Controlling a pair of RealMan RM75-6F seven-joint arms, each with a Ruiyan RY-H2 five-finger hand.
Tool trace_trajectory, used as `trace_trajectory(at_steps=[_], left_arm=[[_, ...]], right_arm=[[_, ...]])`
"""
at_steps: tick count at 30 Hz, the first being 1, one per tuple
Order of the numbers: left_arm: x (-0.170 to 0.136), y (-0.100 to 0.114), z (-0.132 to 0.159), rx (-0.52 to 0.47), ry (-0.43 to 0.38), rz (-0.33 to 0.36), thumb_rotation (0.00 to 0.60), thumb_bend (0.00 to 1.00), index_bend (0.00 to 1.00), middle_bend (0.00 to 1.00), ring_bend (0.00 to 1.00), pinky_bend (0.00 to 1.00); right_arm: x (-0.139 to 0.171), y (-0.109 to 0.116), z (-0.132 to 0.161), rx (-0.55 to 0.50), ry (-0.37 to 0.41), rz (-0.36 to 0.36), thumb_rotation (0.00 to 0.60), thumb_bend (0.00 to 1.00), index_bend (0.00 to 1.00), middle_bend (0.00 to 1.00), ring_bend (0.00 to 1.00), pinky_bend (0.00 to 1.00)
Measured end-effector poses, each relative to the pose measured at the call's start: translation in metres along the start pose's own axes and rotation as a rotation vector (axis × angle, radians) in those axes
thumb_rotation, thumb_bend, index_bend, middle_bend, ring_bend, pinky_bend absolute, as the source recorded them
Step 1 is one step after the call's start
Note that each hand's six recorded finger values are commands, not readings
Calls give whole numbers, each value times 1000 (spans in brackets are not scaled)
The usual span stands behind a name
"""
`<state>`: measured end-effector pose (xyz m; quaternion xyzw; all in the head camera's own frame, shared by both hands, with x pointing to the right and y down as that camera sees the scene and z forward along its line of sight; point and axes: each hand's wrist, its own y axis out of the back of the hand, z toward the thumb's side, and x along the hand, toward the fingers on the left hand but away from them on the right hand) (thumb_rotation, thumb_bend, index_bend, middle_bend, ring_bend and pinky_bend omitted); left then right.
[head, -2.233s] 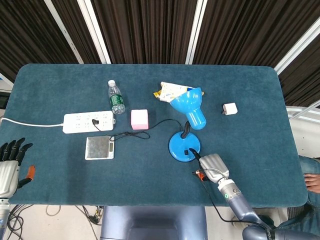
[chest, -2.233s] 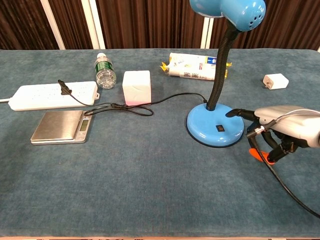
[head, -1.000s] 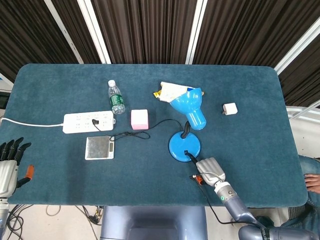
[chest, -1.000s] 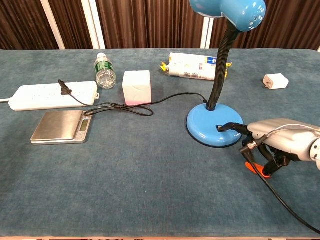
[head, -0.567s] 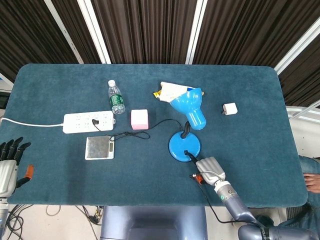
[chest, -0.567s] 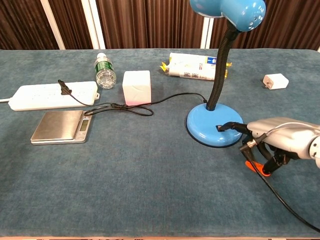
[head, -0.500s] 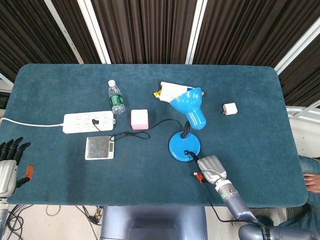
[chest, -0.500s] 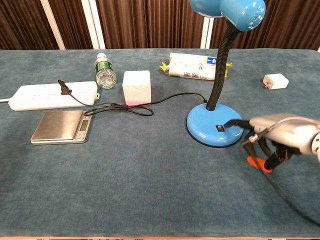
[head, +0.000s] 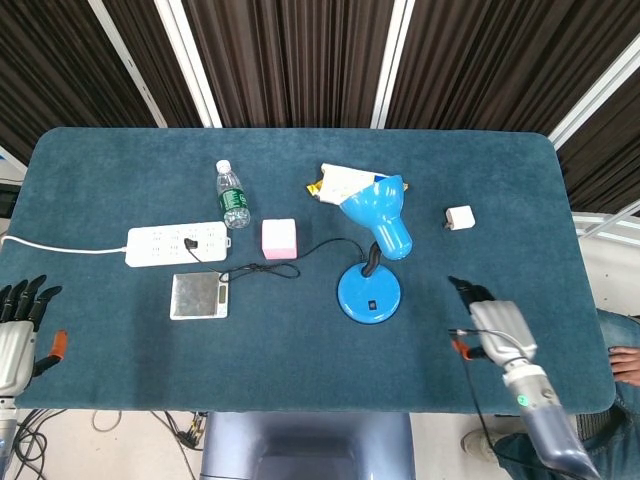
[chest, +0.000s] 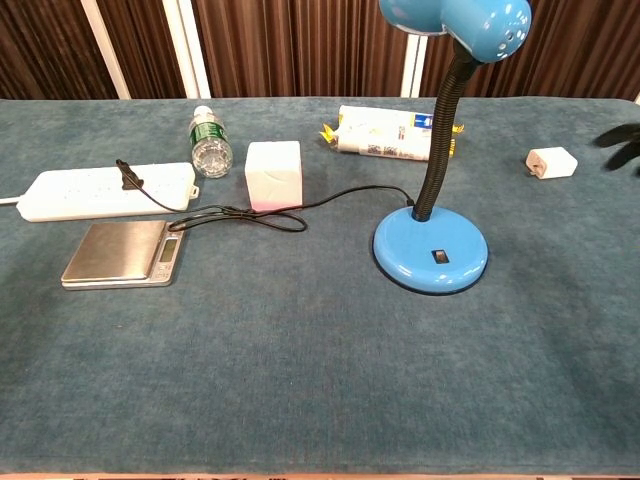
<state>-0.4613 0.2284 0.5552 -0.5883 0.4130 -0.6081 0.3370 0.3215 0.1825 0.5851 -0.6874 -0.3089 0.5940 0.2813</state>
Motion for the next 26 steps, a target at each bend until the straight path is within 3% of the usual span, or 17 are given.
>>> trace_trajectory(at_steps=[3,8,14,15,16,18,19,26], left_arm=[[0,1,0,1,2,3,600,457,168,39,0,0],[-1,1,1,1,-3,6,600,457,168,39,0,0],[-2,1,1,4,-3,6,600,457,168,39,0,0],[-2,1,1,5,-3,6,600,457,167,39,0,0],[-2,0,0,6,-3,6,600,457,168,39,0,0],[-2,0,1,7,-4,6,600,456,168,39,0,0],[-2,0,1,7,-4,6,600,456,168,39,0,0],[-1,1,1,6,-10,7,600,457,168,39,0,0]], right_arm=[[16,8,-13,8,-20,-61,600,186,0,116,113,1000],[44,16,-38,-4,-40,-216,600,185,0,103,89,1000],[67,5,-73,28,-69,-324,600,182,0,80,58,985],[69,2,-77,37,-73,-330,600,182,0,79,57,820],[70,0,-81,48,-77,-337,600,181,0,79,57,525],[71,-3,-84,58,-80,-348,600,181,0,79,57,75],[71,-4,-86,63,-80,-352,600,181,0,79,57,0],[68,-8,-88,72,-72,-336,600,182,0,79,57,0]])
